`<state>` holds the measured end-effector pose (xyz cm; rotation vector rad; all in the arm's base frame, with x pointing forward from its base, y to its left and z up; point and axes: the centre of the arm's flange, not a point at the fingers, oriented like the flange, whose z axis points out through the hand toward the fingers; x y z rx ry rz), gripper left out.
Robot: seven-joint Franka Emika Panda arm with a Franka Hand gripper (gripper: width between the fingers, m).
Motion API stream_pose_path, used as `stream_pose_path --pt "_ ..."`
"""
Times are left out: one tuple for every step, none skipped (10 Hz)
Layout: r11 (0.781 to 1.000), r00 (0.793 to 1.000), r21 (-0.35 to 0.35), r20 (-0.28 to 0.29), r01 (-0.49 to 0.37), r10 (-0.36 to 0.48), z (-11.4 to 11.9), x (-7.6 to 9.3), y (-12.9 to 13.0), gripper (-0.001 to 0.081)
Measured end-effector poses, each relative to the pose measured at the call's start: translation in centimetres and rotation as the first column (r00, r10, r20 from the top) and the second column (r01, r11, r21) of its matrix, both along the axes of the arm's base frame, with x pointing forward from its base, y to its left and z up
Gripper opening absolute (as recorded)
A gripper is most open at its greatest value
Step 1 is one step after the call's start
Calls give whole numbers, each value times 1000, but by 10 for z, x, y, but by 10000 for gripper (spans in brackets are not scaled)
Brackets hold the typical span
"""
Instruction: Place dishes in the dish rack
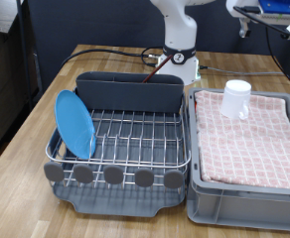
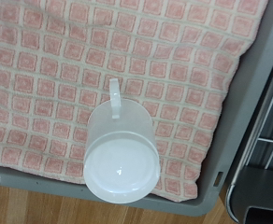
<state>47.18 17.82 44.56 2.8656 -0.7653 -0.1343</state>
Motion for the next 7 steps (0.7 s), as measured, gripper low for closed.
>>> stream_pose_path --pt "1000 1000 -1 -28 -2 2 -15 1 5 803" --pt "1000 998 -3 -55 -4 4 -29 2 11 803" --pt "1000 996 2 -86 -18 18 -42 1 17 803" --pt "999 994 8 -102 -31 32 -49 1 22 803" --pt "1000 995 5 -101 -28 28 -49 2 21 803" --pt "999 994 5 -102 -33 33 -49 2 20 803" --pt "999 993 8 -110 -44 45 -53 3 19 803"
